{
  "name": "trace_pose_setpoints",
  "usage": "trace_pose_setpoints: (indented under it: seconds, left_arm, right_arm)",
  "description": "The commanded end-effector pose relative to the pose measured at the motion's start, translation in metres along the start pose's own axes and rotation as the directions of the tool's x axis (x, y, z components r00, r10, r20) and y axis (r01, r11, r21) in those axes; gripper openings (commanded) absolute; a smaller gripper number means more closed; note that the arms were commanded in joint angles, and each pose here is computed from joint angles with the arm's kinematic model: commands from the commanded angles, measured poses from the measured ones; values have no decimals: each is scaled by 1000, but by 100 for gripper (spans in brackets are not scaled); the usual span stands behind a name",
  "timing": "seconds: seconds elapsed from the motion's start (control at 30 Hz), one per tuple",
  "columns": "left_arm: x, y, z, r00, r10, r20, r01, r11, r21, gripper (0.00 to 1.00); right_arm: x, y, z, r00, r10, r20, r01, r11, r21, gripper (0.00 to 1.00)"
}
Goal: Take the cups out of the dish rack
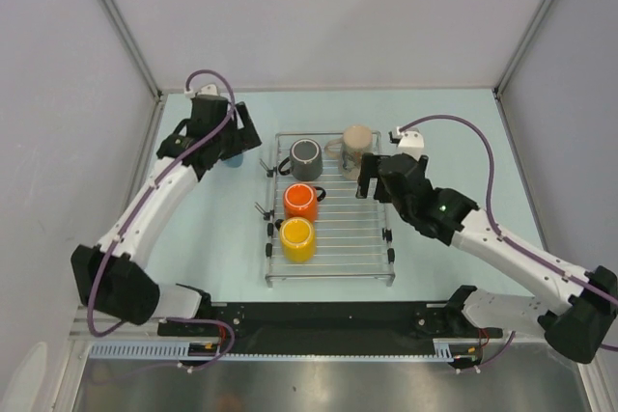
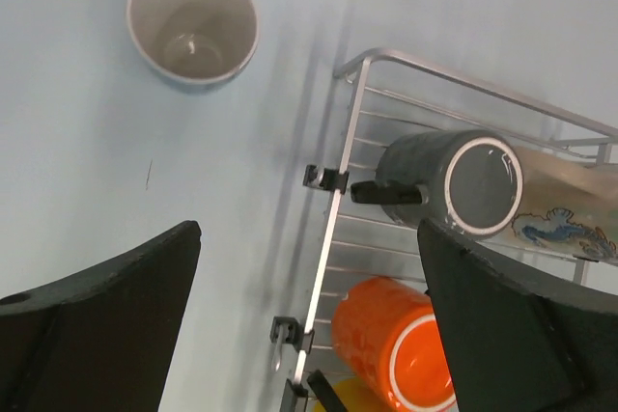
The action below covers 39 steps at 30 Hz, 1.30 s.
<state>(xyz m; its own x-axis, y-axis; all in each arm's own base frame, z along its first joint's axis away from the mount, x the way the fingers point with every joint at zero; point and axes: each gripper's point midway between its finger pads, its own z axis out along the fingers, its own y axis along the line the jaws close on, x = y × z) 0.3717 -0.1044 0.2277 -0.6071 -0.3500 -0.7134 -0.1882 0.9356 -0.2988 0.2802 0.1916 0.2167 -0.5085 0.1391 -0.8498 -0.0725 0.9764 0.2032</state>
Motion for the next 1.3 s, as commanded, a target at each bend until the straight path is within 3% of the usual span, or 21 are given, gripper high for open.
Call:
trace_pose_setpoints:
  seconds: [0.0, 0.17, 0.27, 0.5, 0.83, 1.27]
  left_arm:
    - [-2, -2, -32, 981, -140, 137, 134, 990, 52, 100]
    - [34, -14, -64, 982, 53, 182, -60, 998, 32, 100]
    - [69, -12, -72, 983, 121, 140, -124, 992, 15, 100]
    - [88, 11, -92, 982, 10, 191, -21, 998, 55, 100]
    - [87, 37, -101, 974, 19, 225, -19, 1000, -3, 100]
    - [98, 50, -100, 976, -7, 216, 13, 1000, -24, 100]
  right_arm:
    - [2, 26, -19, 1000, -15, 6, 16, 989, -145, 100]
    - [38, 52, -30, 991, -116, -62, 101, 973, -209, 100]
    - [54, 70, -35, 984, -162, -74, 141, 960, -240, 100]
    - [76, 119, -36, 961, -260, -97, 220, 927, -305, 100]
    - [84, 177, -27, 936, -332, -117, 276, 899, -341, 100]
    - [116, 184, -23, 908, -356, -222, 292, 916, -275, 100]
